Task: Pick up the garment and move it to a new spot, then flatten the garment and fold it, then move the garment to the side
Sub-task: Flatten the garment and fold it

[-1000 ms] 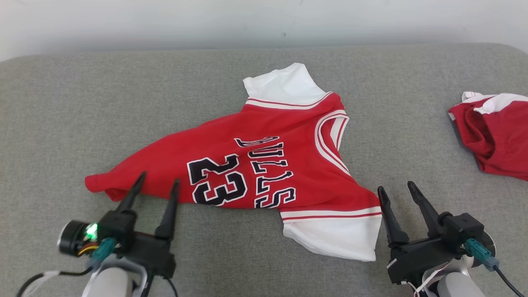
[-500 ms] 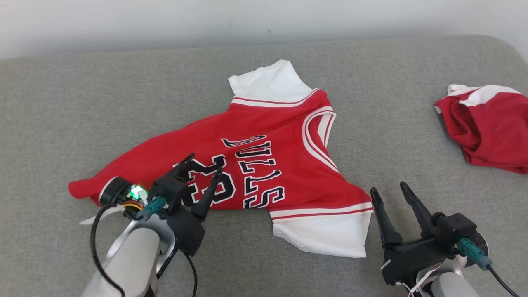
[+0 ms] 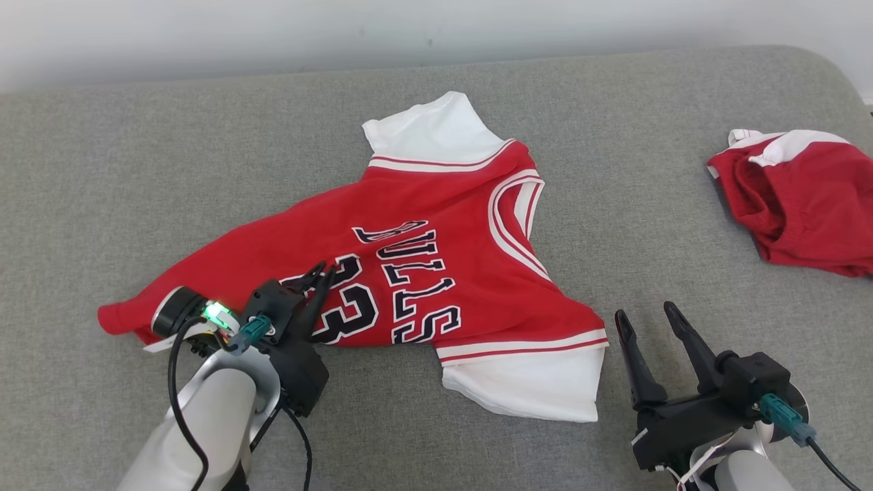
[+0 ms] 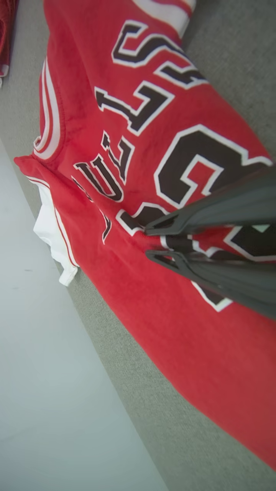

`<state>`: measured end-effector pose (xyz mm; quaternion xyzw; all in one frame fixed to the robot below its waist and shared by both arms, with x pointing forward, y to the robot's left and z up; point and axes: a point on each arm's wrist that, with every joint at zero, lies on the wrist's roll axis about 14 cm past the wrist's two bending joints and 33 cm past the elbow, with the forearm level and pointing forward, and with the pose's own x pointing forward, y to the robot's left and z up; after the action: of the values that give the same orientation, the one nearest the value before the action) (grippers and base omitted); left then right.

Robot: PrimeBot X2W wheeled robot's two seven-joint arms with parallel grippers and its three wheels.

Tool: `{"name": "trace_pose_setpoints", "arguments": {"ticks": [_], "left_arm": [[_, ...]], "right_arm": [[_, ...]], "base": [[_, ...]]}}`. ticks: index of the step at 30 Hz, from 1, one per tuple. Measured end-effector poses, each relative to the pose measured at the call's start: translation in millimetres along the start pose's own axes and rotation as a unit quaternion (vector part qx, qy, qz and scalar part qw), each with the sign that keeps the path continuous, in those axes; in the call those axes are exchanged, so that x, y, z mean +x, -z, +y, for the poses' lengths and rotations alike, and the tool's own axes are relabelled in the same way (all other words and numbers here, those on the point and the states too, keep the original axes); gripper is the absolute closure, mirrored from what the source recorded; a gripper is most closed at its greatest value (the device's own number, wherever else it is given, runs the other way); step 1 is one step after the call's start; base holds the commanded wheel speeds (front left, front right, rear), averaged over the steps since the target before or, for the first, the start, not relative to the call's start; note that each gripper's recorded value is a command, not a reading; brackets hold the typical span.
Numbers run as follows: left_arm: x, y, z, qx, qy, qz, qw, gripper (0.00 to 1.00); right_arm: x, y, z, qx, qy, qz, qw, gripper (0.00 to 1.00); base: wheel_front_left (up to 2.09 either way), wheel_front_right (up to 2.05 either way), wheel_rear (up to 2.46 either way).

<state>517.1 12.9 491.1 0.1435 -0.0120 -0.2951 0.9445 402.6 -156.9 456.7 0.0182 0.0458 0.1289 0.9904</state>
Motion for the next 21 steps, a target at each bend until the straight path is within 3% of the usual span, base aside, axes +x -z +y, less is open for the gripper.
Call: {"name": "trace_pose_setpoints", "arguments": {"ticks": [1,6,12,21], "left_arm": [[0.6,-0.5,0.5,0.001,-0.001,-0.001,1.0,1.0],[3.9,0.8,7.1,0.008,-0.004,-0.001,1.0,1.0],[25.9,-64.9,35.9,0.044,-0.03,-0.098,0.994,1.0],[66.1,-58.3,82.7,0.108,-0.05,-0.075,0.99,1.0]], "right_arm": [[0.5,0.4,0.0,0.0,0.0,0.001,1.0,0.0],[5.5,-0.6,0.6,0.001,-0.002,-0.002,1.0,0.0],[10.8,5.4,-1.1,0.007,0.0,0.005,1.0,0.0],[21.7,8.3,-6.9,0.01,0.004,0.008,1.0,0.0]], "base": [[0.0,0.0,0.0],[0.0,0.0,0.0],[0.0,0.0,0.0],[0.0,0.0,0.0]]}}
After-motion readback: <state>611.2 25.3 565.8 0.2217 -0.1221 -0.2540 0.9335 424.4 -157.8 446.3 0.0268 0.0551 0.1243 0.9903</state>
